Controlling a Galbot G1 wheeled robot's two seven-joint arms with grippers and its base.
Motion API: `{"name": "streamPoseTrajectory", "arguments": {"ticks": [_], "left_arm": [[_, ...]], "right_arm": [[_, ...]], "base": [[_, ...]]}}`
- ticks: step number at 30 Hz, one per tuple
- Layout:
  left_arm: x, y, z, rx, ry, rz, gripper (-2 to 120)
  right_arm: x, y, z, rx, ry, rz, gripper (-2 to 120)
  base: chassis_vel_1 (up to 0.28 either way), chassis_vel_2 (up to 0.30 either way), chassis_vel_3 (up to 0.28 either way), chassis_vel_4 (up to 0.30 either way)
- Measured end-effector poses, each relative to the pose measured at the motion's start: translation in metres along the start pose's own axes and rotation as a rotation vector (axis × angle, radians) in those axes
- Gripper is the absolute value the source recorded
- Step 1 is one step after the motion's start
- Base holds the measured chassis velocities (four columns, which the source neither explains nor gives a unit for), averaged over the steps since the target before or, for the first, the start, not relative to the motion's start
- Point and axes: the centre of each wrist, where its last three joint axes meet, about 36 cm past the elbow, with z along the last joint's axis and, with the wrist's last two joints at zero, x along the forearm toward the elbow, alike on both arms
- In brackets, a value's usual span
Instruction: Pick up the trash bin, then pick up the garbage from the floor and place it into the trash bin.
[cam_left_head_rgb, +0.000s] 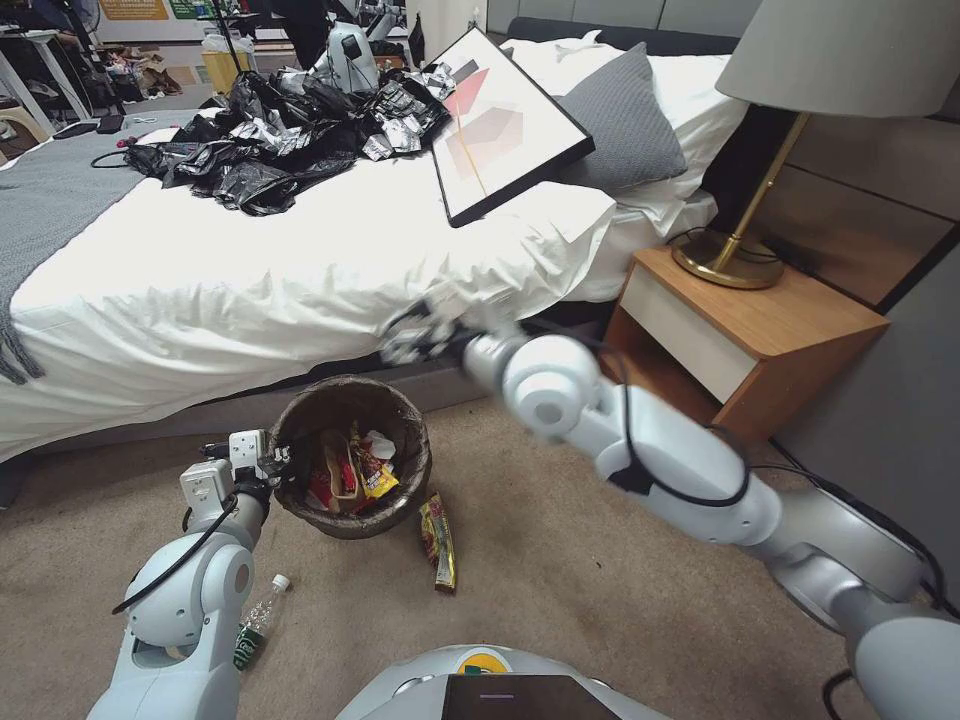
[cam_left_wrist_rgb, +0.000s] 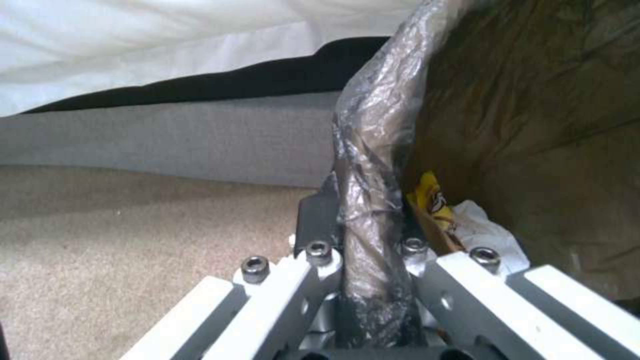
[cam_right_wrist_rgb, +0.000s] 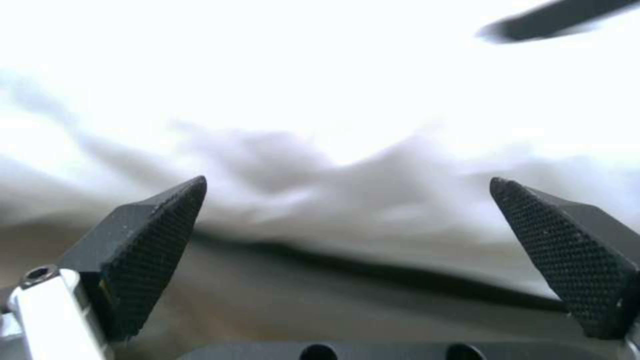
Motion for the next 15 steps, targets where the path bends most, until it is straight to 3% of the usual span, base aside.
{"name": "streamPoseTrajectory", "arguments": {"ticks": [2,4,7,8,10,11,15], "left_arm": [[0.001,0.000,-0.001,-0.002,-0.003,0.002,0],[0.001,0.000,-0.001,-0.002,-0.004,0.002,0],[0.002,-0.001,-0.001,-0.004,-0.004,0.007,0],[0.002,-0.001,-0.001,-0.004,-0.004,0.007,0],[0.003,-0.002,-0.002,-0.008,-0.005,0.013,0],[0.004,-0.003,-0.003,-0.012,-0.010,0.019,0],[0.005,-0.004,-0.004,-0.018,-0.013,0.017,0]], "right_arm": [[0.004,-0.033,0.016,0.024,-0.103,0.159,100],[0.007,-0.043,0.023,0.043,-0.134,0.205,100],[0.021,-0.072,0.047,0.106,-0.231,0.367,100],[0.021,-0.072,0.047,0.106,-0.231,0.367,100],[0.034,-0.082,0.079,0.131,-0.241,0.454,100],[0.046,-0.085,0.117,0.163,-0.244,0.528,100],[0.055,-0.081,0.142,0.169,-0.266,0.594,100]], "base": [[0.000,0.000,0.000,0.000],[0.000,0.000,0.000,0.000],[0.000,0.000,0.000,0.000],[0.000,0.000,0.000,0.000],[0.000,0.000,0.000,0.000],[0.000,0.000,0.000,0.000],[0.000,0.000,0.000,0.000]]}}
